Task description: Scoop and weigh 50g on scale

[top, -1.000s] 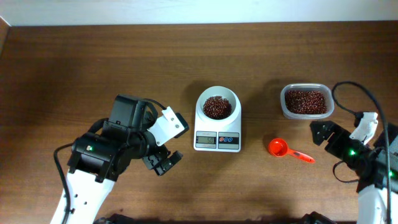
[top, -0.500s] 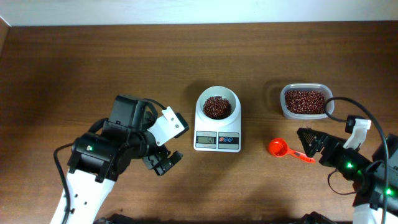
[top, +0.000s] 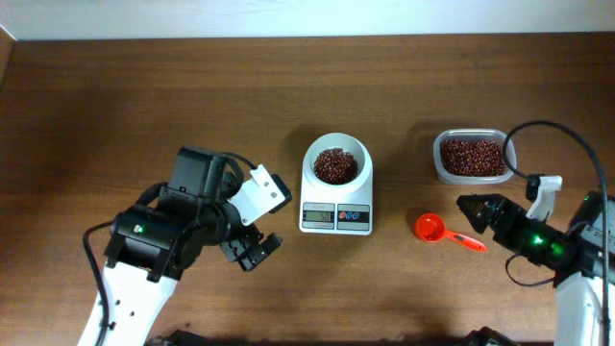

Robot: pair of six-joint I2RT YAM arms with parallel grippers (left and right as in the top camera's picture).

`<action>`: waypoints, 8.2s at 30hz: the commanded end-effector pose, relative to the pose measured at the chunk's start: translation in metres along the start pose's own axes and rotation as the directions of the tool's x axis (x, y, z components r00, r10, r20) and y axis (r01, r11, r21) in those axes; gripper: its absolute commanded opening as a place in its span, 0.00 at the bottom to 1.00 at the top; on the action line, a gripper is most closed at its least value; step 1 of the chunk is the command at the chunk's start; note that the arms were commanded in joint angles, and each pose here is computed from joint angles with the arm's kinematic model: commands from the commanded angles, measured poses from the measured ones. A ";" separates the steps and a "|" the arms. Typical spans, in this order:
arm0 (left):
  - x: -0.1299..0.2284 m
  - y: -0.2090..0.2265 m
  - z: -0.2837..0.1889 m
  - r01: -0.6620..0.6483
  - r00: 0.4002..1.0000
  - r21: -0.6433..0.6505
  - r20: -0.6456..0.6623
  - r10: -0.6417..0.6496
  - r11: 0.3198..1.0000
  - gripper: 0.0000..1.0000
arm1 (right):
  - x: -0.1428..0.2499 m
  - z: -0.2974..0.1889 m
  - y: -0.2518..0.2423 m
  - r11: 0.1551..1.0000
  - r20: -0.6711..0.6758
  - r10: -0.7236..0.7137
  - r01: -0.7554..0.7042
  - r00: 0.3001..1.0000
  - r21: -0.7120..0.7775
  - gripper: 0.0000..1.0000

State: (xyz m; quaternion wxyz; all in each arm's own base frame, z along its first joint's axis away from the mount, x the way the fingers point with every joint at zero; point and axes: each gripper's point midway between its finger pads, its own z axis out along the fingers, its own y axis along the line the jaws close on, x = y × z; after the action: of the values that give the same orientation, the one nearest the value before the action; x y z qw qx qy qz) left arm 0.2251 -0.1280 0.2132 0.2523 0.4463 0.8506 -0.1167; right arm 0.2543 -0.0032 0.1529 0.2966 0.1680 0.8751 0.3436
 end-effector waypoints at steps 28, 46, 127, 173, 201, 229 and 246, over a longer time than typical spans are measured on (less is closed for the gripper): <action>-0.004 0.001 -0.006 0.010 1.000 -0.011 0.020 -0.010 1.000 0.99 | 0.069 0.003 0.045 0.869 0.109 -0.494 0.490 0.863 0.065 0.99; -0.004 0.001 -0.006 0.010 1.000 -0.011 0.020 -0.009 1.000 0.99 | 0.008 -0.040 0.054 0.888 0.636 -0.445 0.404 0.630 0.222 0.99; -0.004 0.001 -0.006 0.010 1.000 -0.011 0.020 -0.010 1.000 0.99 | 0.007 -0.005 0.004 0.678 0.517 -0.734 0.522 0.441 0.517 0.99; -0.016 0.059 -0.018 0.135 0.990 -0.283 0.085 -0.115 0.950 0.99 | 0.007 -0.005 0.004 0.678 0.517 -0.734 0.522 0.441 0.518 0.99; 0.057 -0.041 -0.212 0.518 0.717 -0.470 0.695 -0.062 0.715 0.99 | 0.007 -0.005 0.004 0.678 0.517 -0.734 0.522 0.441 0.517 0.99; 0.106 -0.053 -0.195 0.613 0.718 -0.464 0.665 -0.206 0.640 0.99 | 0.007 -0.005 0.004 0.678 0.517 -0.734 0.522 0.441 0.518 0.99; 0.137 -0.074 -0.180 0.619 0.734 -0.468 0.631 -0.251 0.631 0.99 | 0.007 -0.005 0.004 0.678 0.518 -0.734 0.522 0.441 0.517 0.99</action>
State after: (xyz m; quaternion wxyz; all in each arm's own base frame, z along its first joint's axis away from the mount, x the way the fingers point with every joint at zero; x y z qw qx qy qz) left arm 0.0552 -0.0024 0.2872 0.5349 0.0683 0.8421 0.0071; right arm 0.2463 -0.0016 0.1578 0.6792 -0.0123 0.7338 -0.0111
